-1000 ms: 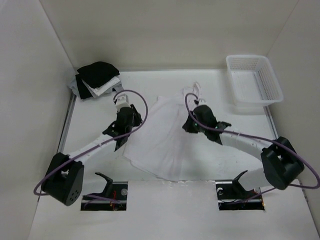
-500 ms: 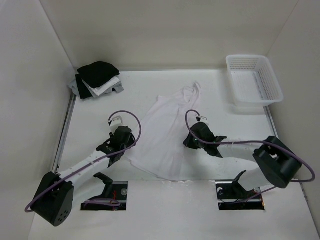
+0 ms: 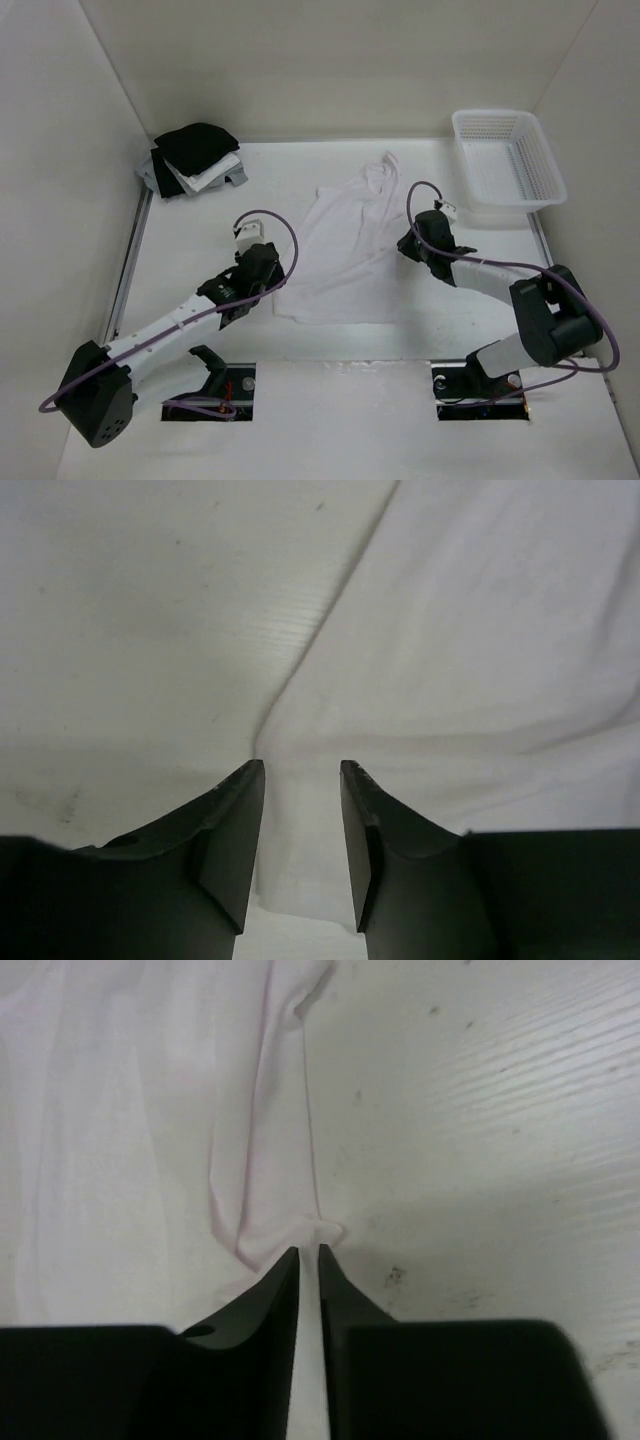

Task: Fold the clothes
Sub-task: Flatten the tank top out

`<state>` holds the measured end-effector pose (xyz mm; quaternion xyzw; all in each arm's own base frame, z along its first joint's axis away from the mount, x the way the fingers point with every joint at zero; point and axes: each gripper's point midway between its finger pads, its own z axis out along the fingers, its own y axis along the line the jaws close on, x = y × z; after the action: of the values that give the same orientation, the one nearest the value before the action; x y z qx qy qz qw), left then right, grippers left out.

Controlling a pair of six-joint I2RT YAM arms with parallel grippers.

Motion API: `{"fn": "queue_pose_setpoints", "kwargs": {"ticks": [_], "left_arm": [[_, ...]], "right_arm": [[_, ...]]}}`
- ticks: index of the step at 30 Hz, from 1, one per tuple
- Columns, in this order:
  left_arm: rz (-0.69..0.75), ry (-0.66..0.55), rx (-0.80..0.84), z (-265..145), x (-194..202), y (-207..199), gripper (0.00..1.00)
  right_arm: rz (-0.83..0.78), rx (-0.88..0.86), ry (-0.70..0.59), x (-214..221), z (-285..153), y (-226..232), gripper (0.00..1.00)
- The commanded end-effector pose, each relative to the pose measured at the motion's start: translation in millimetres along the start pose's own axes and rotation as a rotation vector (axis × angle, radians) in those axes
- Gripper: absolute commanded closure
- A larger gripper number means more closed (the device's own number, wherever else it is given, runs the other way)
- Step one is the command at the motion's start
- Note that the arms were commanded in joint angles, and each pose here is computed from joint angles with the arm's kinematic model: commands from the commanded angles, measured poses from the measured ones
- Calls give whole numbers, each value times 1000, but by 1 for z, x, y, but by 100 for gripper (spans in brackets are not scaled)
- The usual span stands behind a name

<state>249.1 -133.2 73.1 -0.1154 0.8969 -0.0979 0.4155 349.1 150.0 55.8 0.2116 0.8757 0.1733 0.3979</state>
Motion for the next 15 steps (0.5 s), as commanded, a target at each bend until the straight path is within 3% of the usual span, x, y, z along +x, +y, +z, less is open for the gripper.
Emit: {"fn": "queue_pose_setpoints", "kwargs": {"ticks": [1,6,10,15], "left_arm": [[11,-82,-34,-17,-24,-3,60],[-45,-19,-103,-9,13,27,60],[-76,91,-57,-5,45,21,66],[-85,160,-23,-2,66,9,63]], "right_arm": [[8,-26,-89,-25,-4,6,73],[-48,-106,-74,-11,-27,25,67],[-104,-161,-51,5,-44,39,66],[-90,-134,-25,20,-41,27,63]]}}
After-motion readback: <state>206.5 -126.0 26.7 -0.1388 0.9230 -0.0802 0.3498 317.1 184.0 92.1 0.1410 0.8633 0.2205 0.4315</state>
